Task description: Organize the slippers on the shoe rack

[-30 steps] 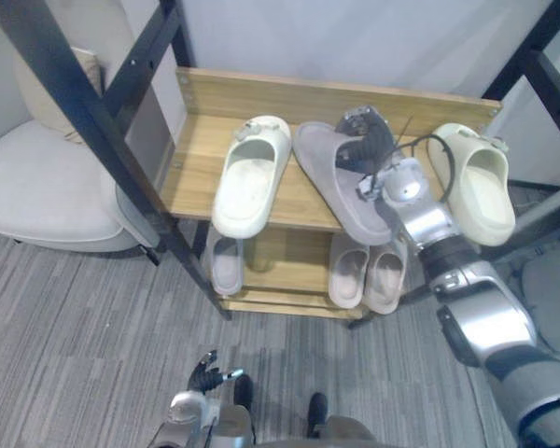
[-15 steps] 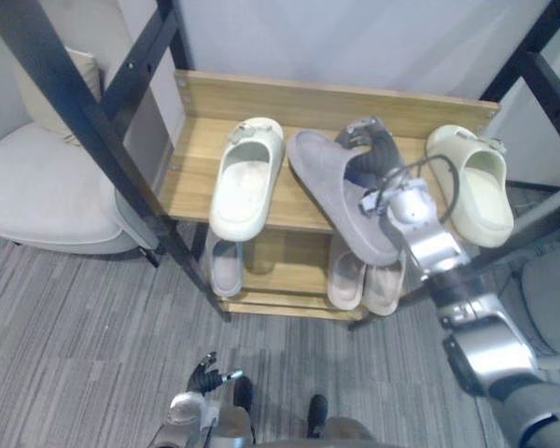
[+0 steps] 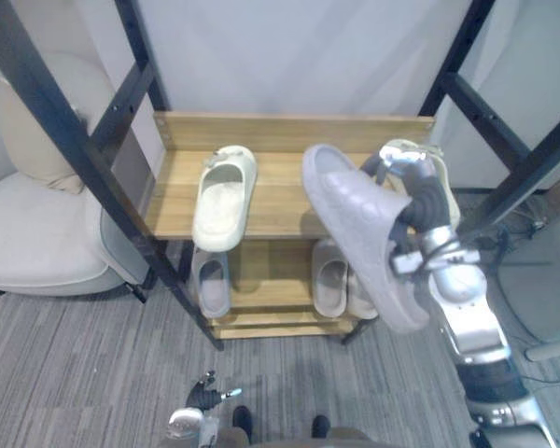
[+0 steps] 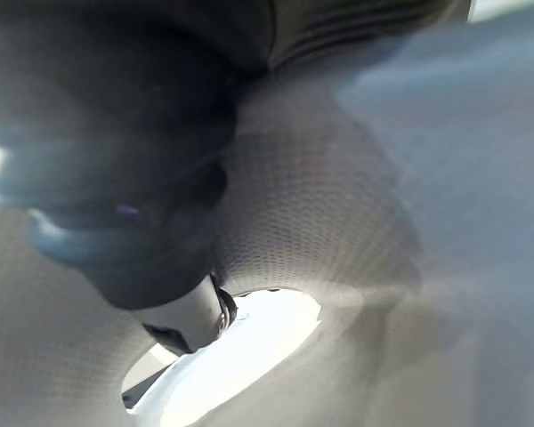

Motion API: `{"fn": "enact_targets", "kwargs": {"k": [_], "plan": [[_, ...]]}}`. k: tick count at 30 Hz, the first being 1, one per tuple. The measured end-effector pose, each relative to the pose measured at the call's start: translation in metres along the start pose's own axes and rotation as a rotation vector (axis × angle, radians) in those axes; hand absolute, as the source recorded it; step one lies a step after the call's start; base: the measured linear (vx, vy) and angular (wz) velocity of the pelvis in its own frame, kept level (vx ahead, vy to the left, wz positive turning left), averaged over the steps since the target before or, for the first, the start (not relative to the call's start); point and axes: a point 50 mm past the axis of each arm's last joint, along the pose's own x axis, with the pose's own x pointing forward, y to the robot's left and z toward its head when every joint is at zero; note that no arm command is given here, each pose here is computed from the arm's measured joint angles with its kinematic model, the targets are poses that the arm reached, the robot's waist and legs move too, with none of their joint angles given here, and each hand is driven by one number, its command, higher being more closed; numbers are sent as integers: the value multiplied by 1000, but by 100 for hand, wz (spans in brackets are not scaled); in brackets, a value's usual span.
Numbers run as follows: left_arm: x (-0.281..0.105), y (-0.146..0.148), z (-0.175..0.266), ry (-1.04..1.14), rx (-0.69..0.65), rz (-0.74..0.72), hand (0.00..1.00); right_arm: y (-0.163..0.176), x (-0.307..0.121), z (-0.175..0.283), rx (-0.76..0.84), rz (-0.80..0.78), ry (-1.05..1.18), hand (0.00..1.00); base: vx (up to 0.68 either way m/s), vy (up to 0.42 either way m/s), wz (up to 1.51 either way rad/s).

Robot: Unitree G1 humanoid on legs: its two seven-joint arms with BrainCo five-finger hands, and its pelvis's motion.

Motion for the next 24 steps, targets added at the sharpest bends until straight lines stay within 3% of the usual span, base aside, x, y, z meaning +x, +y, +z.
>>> {"fn": "enact_targets", "kwargs": {"k": [12, 19, 24], "plan": [[4, -3, 11, -35, 52, -35, 0, 83, -49, -42, 196, 407, 263, 100, -55, 7, -2], [16, -8, 73, -220, 19, -49, 0, 76, -14, -58, 48, 429, 260, 100, -278, -19, 21], [15, -1, 114, -365, -56, -20, 0, 56, 19, -60, -90, 324, 222, 100, -157, 15, 20]]}}
